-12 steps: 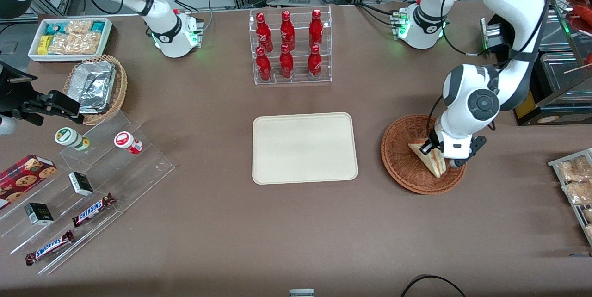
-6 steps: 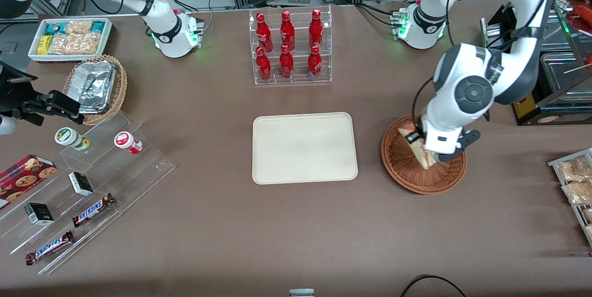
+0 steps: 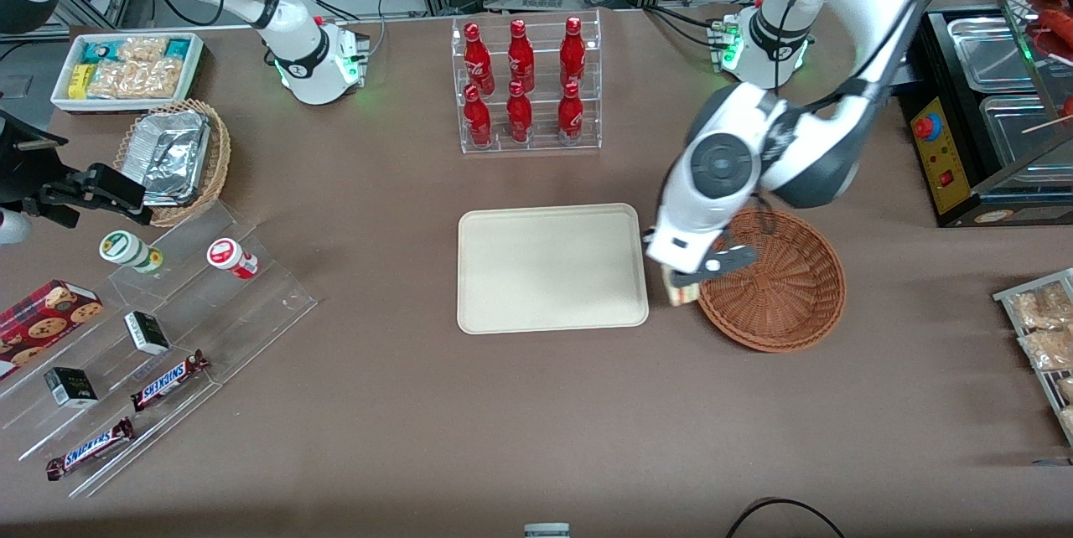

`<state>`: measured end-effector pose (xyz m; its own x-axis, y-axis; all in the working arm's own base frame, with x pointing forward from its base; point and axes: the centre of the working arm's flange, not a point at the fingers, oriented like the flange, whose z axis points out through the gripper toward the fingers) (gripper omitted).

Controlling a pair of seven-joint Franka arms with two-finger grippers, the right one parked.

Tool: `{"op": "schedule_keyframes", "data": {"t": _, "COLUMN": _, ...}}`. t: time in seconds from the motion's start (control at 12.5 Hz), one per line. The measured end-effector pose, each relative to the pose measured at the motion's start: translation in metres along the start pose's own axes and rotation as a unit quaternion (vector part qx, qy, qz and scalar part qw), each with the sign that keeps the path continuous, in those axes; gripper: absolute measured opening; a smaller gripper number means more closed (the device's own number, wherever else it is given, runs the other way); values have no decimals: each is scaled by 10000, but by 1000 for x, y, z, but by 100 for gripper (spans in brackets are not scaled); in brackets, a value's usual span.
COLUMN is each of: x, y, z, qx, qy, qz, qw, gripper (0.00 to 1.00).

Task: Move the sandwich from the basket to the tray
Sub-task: 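Lift the sandwich and carry it with the left gripper over the tray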

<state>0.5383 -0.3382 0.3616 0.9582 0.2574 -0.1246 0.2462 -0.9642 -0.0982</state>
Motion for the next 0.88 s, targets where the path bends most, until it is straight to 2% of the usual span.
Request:
{"op": "schedule_keyframes", "data": {"t": 0.56, "x": -41, "y": 106, "z": 28, "qx": -228, "qy": -179, "qz": 297, "qw": 9991, "gripper": 15}}
{"op": "schedule_keyframes", "data": {"t": 0.64, "x": -47, "y": 118, "z": 32, "qx": -178, "qy": -71, "qz": 283, "qw": 9994, "gripper": 15}}
{"op": "schedule_keyframes", "data": {"t": 0.8, "x": -57, "y": 142, "z": 47, "qx": 4, "qy": 290, "qz": 111, "qw": 9995, "gripper": 15}}
{"op": "schedule_keyframes", "data": {"t": 0.88, "x": -61, "y": 153, "z": 56, "qx": 38, "qy": 373, "qz": 46, "qw": 9993, "gripper": 15}}
